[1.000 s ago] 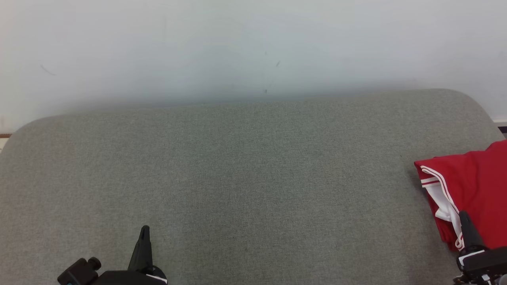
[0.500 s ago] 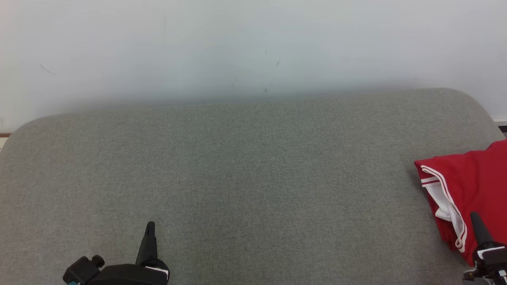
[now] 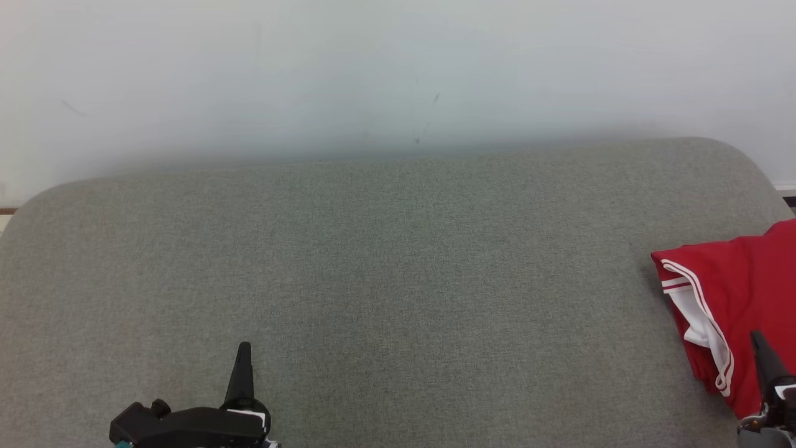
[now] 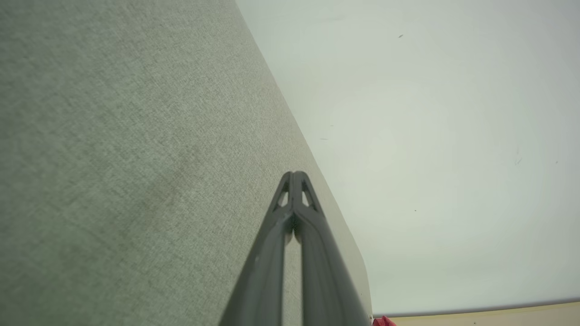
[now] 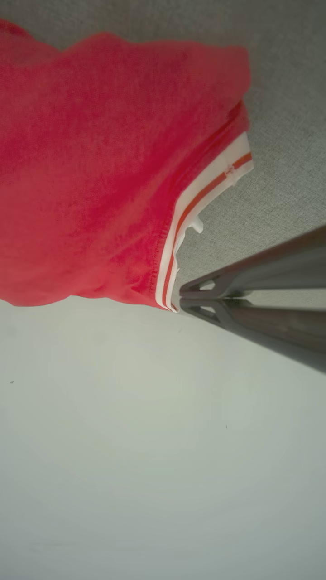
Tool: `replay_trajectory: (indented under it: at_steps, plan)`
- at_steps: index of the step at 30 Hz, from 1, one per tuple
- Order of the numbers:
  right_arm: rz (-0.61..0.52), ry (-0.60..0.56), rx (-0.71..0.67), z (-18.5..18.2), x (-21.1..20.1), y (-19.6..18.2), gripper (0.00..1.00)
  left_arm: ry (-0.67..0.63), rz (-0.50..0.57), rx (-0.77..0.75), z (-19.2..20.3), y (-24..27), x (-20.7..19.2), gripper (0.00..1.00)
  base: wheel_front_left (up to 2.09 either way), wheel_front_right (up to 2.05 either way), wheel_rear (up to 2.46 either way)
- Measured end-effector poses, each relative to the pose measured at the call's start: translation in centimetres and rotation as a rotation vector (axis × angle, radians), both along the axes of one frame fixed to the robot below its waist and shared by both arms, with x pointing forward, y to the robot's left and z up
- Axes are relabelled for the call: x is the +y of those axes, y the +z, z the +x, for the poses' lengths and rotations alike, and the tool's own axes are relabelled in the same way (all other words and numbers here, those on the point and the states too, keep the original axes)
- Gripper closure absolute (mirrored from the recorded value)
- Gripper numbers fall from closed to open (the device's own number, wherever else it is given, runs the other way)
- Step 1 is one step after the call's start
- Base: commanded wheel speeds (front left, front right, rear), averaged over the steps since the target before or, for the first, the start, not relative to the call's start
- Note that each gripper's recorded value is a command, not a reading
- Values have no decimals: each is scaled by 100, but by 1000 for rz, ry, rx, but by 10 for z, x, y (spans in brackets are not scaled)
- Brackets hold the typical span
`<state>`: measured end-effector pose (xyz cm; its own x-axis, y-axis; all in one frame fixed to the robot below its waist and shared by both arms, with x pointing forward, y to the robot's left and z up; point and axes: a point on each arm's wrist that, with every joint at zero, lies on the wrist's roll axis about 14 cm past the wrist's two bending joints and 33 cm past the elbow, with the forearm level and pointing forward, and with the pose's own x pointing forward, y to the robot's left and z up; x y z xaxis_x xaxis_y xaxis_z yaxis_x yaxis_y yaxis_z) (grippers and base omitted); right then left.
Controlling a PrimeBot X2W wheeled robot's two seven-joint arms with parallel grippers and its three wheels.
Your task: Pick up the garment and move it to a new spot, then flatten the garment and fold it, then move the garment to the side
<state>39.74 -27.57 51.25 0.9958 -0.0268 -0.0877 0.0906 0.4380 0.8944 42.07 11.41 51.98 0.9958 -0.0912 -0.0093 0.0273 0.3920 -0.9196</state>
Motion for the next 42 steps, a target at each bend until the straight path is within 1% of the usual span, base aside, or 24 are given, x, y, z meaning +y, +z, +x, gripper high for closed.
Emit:
replay_trajectory:
  at_steps: [13,42]
  plan:
    - [136,-30,-16,3,-13,1,100,-7,-124,14,5,1,-8,100,0,0,0]
    - [392,-80,-74,6,-35,4,100,-10,-340,40,14,2,-20,100,0,0,0]
